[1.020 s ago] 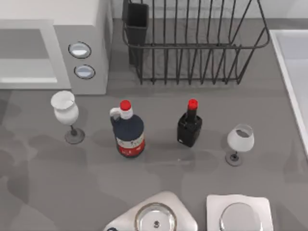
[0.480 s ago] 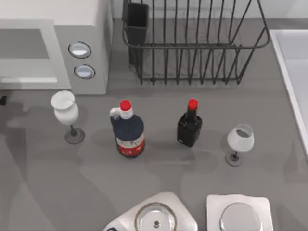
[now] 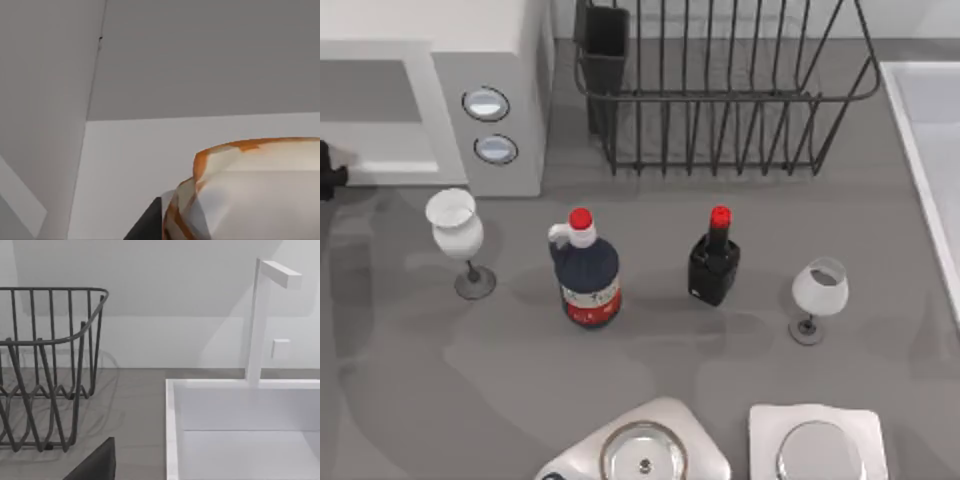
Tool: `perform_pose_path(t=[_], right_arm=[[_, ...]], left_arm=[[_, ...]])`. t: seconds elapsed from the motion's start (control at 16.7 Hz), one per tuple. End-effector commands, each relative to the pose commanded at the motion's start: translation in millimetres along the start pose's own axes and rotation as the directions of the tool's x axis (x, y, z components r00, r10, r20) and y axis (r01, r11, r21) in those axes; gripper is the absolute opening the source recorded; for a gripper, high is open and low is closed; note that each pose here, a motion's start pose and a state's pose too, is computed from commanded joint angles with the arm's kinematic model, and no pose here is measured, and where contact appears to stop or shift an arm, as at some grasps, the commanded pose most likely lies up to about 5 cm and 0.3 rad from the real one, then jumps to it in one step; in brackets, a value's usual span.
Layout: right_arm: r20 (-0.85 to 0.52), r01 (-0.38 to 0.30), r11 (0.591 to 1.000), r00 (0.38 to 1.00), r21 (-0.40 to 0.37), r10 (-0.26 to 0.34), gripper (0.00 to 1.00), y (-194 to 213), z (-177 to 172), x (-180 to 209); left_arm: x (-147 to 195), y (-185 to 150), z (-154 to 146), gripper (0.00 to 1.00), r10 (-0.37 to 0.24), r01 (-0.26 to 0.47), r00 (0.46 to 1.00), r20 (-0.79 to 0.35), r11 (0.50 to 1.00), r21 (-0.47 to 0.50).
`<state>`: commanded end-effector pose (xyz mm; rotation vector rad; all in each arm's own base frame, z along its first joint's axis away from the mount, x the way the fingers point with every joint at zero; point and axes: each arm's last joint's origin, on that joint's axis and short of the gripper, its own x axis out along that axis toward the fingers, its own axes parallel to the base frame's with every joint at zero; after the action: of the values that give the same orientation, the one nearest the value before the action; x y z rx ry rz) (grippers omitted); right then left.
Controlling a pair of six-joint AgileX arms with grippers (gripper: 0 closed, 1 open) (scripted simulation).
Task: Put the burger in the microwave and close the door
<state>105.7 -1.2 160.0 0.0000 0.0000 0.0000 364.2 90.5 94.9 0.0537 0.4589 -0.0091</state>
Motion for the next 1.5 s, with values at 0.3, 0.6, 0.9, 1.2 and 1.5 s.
perform_pose_path(t=[0.3,0.6,0.9,1.2,1.5], right_arm=[[0.000,0.000,1.000,1.000,0.000,0.000,1.00,0,0,0],[0.000,0.000,1.000,1.000,0.000,0.000,1.00,0,0,0],[0.000,0.000,1.000,1.000,0.000,0.000,1.00,0,0,0],[0.000,0.000,1.000,1.000,0.000,0.000,1.00,0,0,0],[0.000,0.000,1.000,1.000,0.000,0.000,1.00,0,0,0]], left_arm=[[4,-6,-11,0.00,-0.015,0.020,0.994,0.105,0.999,-0.043],[4,-6,-12,0.00,-0.016,0.021,0.994,0.111,0.999,-0.045],[11,-8,-4,0.00,-0.029,0.032,0.991,0.132,0.999,-0.020],[42,-21,22,0.00,-0.088,0.080,0.976,0.198,0.996,0.047],[81,-29,48,0.00,-0.114,0.097,0.963,0.245,0.992,0.081]])
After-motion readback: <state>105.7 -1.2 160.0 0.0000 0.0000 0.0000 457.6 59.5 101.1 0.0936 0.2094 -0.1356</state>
